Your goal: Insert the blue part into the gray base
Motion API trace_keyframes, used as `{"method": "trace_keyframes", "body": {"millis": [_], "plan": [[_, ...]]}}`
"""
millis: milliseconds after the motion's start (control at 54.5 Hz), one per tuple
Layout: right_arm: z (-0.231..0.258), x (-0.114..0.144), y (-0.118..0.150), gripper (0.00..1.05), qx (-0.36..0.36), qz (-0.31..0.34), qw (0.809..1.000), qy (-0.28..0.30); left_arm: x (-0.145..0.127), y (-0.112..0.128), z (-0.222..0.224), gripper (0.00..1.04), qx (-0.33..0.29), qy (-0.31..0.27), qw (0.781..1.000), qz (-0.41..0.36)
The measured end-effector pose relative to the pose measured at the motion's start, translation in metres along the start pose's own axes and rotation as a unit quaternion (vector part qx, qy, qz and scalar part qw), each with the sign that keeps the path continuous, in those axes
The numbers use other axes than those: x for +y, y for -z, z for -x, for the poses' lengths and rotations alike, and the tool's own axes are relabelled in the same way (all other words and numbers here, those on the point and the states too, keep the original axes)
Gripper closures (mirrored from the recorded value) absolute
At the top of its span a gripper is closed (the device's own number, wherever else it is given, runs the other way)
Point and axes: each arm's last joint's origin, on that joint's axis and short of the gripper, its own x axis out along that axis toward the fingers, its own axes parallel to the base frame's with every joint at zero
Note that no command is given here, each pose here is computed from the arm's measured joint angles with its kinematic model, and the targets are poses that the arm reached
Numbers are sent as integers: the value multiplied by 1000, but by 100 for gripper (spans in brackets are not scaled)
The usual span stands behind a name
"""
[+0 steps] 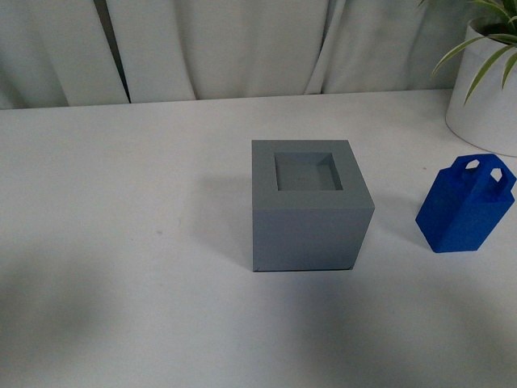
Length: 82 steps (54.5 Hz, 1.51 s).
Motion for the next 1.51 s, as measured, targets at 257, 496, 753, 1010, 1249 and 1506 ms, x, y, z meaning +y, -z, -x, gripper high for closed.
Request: {"method": "trace_keyframes", "body": {"millis": [257,496,753,1010,1249,1506], "plan": [[0,0,0,7,0,0,1000,0,0,0,0,6,0,0,1000,0],[0,0,0,7,0,0,1000,0,0,0,0,6,0,0,1000,0],[0,0,0,7,0,0,1000,0,0,0,0,6,0,0,1000,0],[0,0,0,7,0,0,1000,0,0,0,0,6,0,0,1000,0],[0,0,0,7,0,0,1000,0,0,0,0,6,0,0,1000,0],[-20,0,-12,7,124,-47,990,-43,0,0,0,6,0,0,1000,0]]}}
